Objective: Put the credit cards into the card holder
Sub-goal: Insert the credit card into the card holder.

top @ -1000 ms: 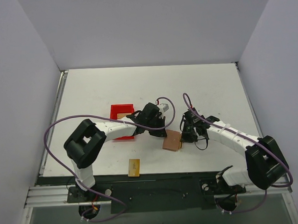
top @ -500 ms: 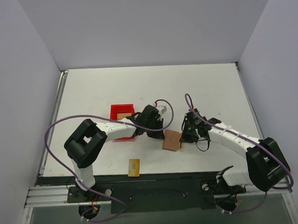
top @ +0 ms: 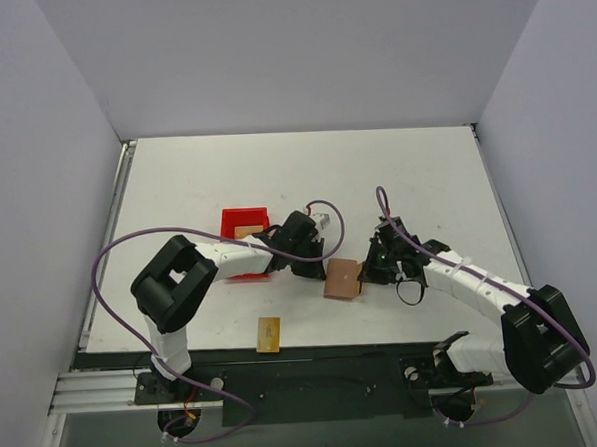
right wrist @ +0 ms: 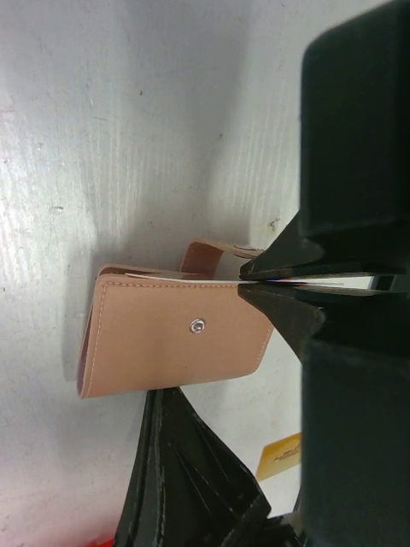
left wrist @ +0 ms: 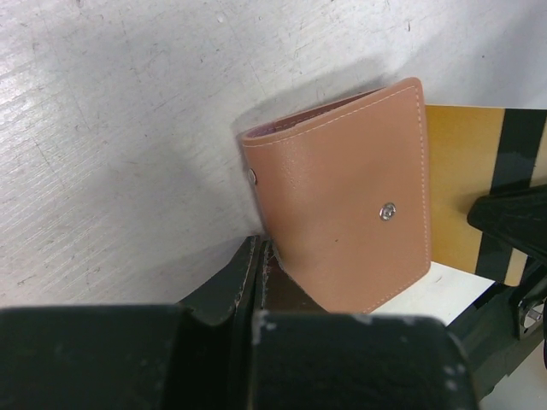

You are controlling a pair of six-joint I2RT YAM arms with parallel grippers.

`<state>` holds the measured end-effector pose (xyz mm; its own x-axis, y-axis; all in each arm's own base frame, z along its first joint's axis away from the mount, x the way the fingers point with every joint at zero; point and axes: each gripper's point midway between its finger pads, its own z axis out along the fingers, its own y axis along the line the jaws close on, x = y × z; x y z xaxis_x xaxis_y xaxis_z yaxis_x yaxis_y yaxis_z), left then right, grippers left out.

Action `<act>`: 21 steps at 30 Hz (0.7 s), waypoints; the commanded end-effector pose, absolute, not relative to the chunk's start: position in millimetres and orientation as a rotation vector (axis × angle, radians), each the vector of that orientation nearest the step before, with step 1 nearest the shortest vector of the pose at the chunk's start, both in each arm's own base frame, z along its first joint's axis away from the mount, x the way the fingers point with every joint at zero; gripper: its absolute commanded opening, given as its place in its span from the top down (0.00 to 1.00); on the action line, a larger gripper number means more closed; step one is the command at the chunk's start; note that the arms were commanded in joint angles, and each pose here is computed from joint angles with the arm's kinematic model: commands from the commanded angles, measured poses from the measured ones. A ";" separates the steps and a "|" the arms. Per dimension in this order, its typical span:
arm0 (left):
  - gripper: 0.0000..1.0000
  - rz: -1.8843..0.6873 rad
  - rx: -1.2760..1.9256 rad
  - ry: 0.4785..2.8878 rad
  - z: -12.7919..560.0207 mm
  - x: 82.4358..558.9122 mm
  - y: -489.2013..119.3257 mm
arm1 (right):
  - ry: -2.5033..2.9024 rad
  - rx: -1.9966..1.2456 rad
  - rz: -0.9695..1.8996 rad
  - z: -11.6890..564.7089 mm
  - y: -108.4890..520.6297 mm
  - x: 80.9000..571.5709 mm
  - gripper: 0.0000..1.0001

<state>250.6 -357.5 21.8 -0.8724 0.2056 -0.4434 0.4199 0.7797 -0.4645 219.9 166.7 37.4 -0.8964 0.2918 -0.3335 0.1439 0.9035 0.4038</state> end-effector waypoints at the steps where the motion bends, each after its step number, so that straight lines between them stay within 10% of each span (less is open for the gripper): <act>1: 1.00 -0.800 0.469 2.611 15.7 250.9 -355.7 | 2.610 0.277 0.615 55.0 174.9 226.5 1.00; 21: 1.00 -0.817 0.465 2.622 14.2 253.1 -357.1 | 2.559 0.184 0.720 76.0 189.8 232.7 1.00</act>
<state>253.7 -354.9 20.4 -0.8782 0.1969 -0.4359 0.4093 0.7809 -0.4719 224.5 183.2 57.0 -0.8946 0.2620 -0.3620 0.0543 0.8677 0.4941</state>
